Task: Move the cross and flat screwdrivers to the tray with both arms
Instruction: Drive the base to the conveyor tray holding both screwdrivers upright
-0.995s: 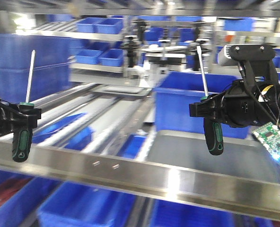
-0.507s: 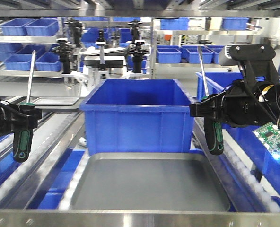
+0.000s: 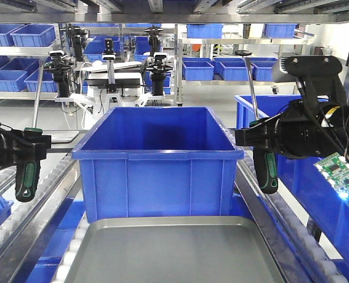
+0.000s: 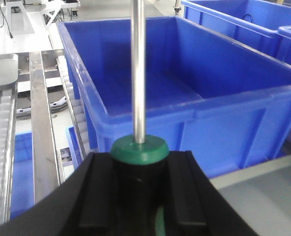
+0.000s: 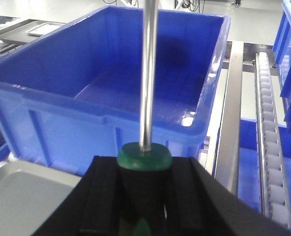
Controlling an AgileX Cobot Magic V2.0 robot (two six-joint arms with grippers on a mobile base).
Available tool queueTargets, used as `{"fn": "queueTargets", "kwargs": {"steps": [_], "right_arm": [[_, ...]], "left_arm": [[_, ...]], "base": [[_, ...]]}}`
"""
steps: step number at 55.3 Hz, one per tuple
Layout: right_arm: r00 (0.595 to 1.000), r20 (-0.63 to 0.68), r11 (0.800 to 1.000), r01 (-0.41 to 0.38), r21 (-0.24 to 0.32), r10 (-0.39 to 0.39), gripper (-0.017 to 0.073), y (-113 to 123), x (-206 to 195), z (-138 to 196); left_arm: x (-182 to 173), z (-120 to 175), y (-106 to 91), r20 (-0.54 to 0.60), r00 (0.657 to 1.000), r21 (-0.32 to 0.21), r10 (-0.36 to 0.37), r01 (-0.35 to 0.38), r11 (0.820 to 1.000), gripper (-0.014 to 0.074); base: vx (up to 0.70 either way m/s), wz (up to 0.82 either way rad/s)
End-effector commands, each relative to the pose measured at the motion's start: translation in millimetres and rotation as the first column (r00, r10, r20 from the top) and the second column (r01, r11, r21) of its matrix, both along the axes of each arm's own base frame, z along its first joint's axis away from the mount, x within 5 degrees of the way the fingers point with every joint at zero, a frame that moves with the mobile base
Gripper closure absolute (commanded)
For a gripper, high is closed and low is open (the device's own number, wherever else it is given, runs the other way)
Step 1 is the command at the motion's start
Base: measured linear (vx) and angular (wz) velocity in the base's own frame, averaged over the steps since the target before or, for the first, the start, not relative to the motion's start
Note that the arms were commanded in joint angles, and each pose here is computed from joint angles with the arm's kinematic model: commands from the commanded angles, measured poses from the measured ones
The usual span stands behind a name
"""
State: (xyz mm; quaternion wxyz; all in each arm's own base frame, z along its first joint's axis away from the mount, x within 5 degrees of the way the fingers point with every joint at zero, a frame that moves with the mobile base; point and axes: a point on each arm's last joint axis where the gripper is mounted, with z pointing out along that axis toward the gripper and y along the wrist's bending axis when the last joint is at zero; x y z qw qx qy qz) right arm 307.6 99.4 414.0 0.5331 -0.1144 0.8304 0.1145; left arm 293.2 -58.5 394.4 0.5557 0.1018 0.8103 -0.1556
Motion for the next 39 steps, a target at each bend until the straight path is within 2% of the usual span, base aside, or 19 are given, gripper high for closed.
{"fn": "queueTargets", "kwargs": {"steps": [1, 39], "right_arm": [[0.988, 0.151, 0.999, 0.006, 0.044, -0.013, 0.0567, -4.1, -8.4, 30.5], [0.988, 0.152, 0.999, 0.006, 0.044, -0.013, 0.0567, -4.1, -8.4, 30.6]], "left_arm": [[-6.5, 24.9, 2.6, 0.109, 0.993, -0.051, 0.043, -0.038, 0.998, 0.0591], [-6.5, 24.9, 2.6, 0.109, 0.993, -0.051, 0.043, -0.038, 0.998, 0.0591]], "base": [[0.09, -0.03], [0.02, -0.01]]}}
